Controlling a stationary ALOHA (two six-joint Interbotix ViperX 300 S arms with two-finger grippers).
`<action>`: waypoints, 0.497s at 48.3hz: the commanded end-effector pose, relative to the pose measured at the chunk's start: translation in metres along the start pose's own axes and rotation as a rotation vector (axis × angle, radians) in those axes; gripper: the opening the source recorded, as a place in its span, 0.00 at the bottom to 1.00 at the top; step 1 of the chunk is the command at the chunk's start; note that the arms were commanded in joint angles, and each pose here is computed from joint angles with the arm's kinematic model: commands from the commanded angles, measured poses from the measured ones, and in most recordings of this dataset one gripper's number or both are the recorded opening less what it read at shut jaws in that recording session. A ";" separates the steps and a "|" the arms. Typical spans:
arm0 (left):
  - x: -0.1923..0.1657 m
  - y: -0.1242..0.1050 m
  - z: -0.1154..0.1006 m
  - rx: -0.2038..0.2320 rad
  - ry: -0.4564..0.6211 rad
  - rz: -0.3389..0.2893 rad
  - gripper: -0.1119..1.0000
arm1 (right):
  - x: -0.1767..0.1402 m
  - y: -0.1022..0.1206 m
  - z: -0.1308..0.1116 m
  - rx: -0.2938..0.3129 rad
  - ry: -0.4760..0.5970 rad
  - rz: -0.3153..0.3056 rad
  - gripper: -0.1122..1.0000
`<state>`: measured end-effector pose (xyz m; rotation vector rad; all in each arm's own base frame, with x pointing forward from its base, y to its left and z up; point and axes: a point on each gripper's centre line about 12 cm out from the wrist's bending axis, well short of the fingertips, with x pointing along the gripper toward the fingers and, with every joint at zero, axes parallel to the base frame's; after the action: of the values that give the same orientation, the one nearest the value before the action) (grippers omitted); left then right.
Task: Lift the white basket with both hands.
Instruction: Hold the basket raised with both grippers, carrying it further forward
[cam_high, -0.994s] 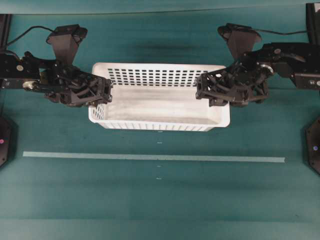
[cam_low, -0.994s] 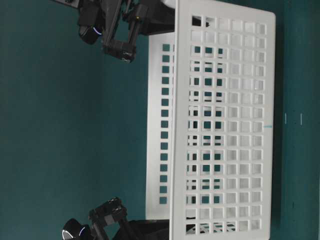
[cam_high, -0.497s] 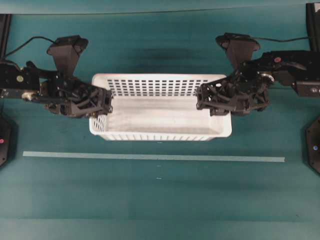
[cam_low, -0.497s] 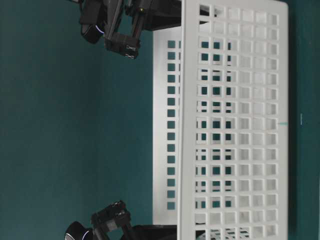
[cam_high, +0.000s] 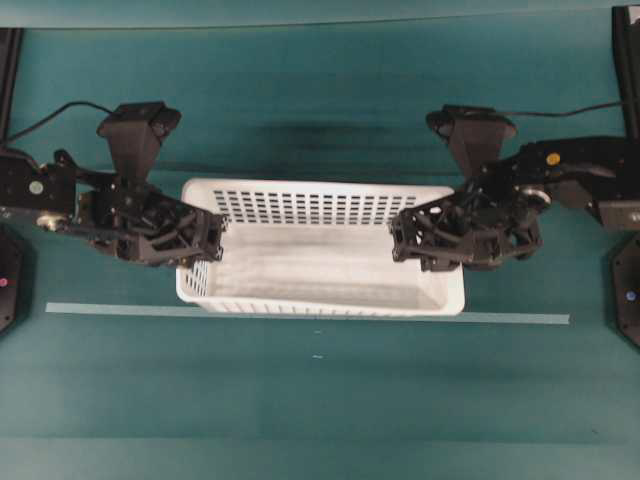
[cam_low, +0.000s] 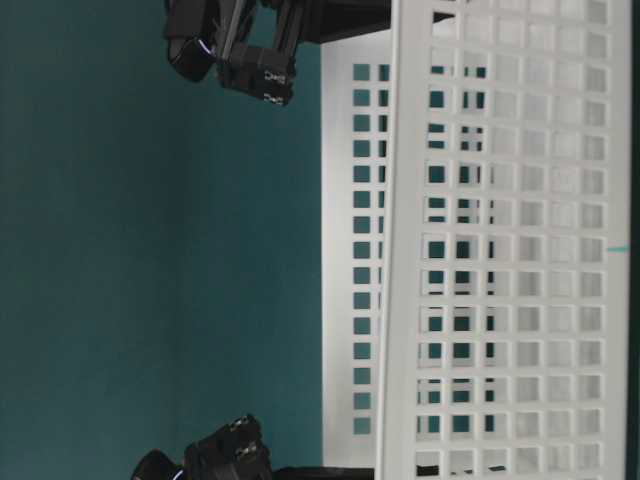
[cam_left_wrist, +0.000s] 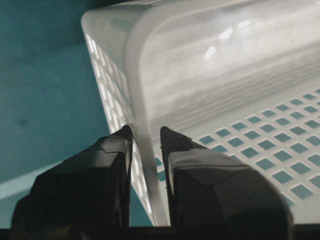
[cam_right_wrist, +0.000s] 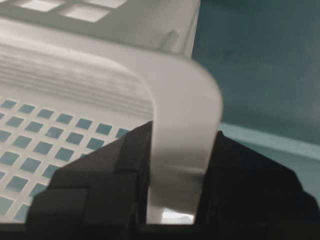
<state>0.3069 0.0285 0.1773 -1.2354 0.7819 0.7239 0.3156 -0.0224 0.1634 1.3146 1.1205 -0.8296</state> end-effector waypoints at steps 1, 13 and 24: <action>-0.006 -0.007 -0.003 0.009 -0.003 -0.045 0.21 | 0.001 0.001 -0.011 -0.042 0.009 -0.002 0.28; -0.005 -0.003 -0.013 -0.005 0.015 -0.036 0.21 | 0.003 0.004 -0.023 -0.045 0.016 0.008 0.28; -0.005 -0.007 -0.023 0.010 0.034 -0.043 0.21 | 0.004 0.004 -0.033 -0.045 0.026 0.003 0.28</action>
<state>0.3045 0.0062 0.1740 -1.2590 0.8029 0.6920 0.3154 0.0010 0.1618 1.3246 1.1329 -0.8171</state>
